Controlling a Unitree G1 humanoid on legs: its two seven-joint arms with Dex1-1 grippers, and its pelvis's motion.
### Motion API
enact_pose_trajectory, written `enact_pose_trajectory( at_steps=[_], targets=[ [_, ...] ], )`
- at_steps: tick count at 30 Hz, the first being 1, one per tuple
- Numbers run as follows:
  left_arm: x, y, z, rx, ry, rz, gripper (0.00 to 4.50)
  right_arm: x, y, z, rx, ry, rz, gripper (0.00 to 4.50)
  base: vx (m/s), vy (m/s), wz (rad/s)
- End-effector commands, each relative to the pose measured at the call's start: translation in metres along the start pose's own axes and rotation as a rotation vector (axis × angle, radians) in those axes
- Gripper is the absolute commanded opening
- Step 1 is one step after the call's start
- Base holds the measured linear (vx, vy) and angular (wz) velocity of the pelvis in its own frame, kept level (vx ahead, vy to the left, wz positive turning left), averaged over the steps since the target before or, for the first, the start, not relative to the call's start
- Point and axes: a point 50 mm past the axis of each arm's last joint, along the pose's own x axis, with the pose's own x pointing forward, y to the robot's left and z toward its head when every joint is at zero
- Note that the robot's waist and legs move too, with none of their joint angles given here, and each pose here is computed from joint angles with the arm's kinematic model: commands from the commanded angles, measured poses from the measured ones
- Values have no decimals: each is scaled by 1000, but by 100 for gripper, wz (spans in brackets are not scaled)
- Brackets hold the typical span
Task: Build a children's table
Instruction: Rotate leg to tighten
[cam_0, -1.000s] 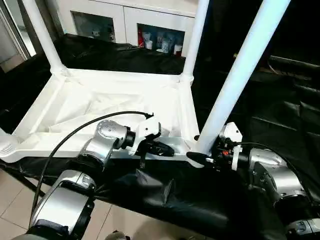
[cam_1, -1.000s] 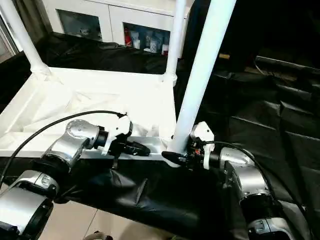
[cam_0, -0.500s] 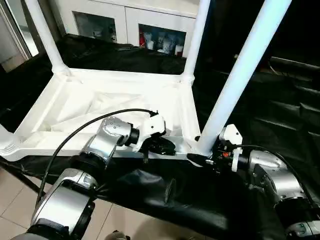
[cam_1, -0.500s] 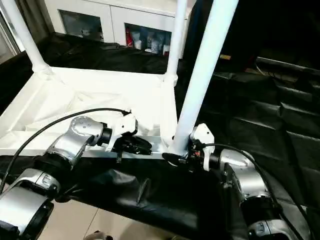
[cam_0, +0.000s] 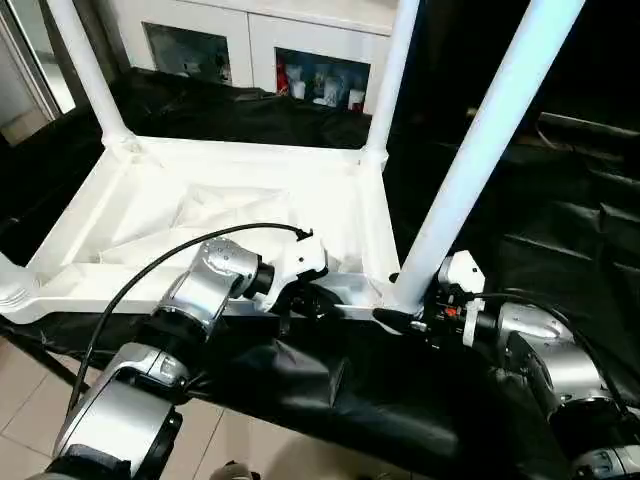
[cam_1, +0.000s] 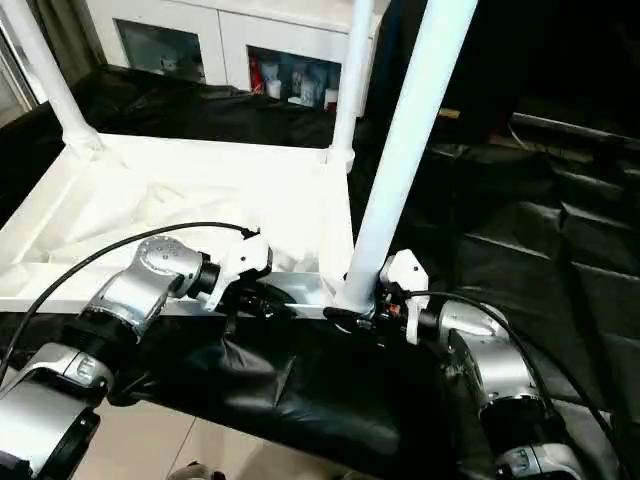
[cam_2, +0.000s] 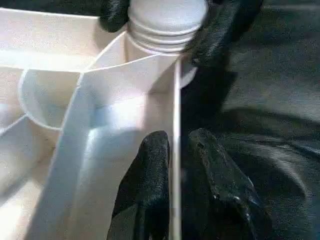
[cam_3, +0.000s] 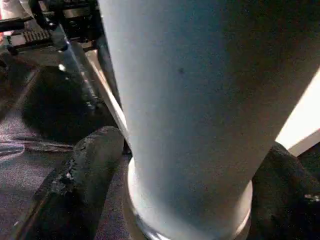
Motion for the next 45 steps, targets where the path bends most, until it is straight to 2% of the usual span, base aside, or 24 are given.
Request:
enact_pose_trajectory(
  at_steps=[1, 7, 11, 18, 19, 23, 25, 27, 28, 30, 35, 39, 41, 42, 44, 45],
  targets=[
    [2, -1, -4, 11, 27, 22, 79, 1, 0, -6, 7, 49, 4, 375, 0, 0, 0],
    [1, 1, -6, 14, 52, 53, 53, 2, 1, -5, -1, 53, 9, 375, 0, 0, 0],
    [-1, 0, -10, 28, 106, 28, 12, 2, 1, -6, -2, 56, 9, 375, 0, 0, 0],
    [-2, 0, -10, 42, 127, 26, 4, 4, -2, -2, 14, 38, -8, 375, 0, 0, 0],
    [-2, 0, -10, 42, 127, 26, 1, 4, -1, -2, 16, 36, -9, 358, 0, 0, 0],
    [-1, 0, -12, 37, 122, 39, 0, 4, 2, -4, 53, 9, -17, 347, 0, 0, 0],
    [0, 0, -12, 31, 115, 54, 0, 5, 3, -5, 58, 7, -26, 318, 0, 0, 0],
    [1, 0, -13, 24, 108, 63, 0, 5, 4, -7, 63, 7, -41, 308, 0, 0, 0],
    [2, 3, -12, 19, 95, 111, 0, 7, 3, -9, 79, 8, -74, 295, 0, 0, 0],
    [7, 8, -9, 3, 78, 188, 0, 14, -1, -13, 113, 12, -178, 279, 0, 0, 0],
    [20, 17, -4, -25, 83, 329, 0, 30, -3, -21, 152, 45, -334, 272, 0, 0, 0],
    [44, 25, 15, -63, 61, 470, 0, 56, -4, -25, 238, 66, -585, 272, 0, 0, 0],
    [50, 25, 19, -61, 55, 485, 0, 61, -3, -25, 244, 78, -626, 272, 0, 0, 0],
    [61, 22, 26, -45, 48, 471, 0, 72, -3, -21, 238, 99, -676, 272, 0, 0, 0],
    [67, 20, 30, -33, 35, 455, 0, 78, -2, -17, 225, 89, -682, 272, 0, 0, 0],
    [71, 17, 33, -21, 25, 425, 0, 83, -1, -11, 186, 76, -663, 272, 0, 0, 0]
  ],
)
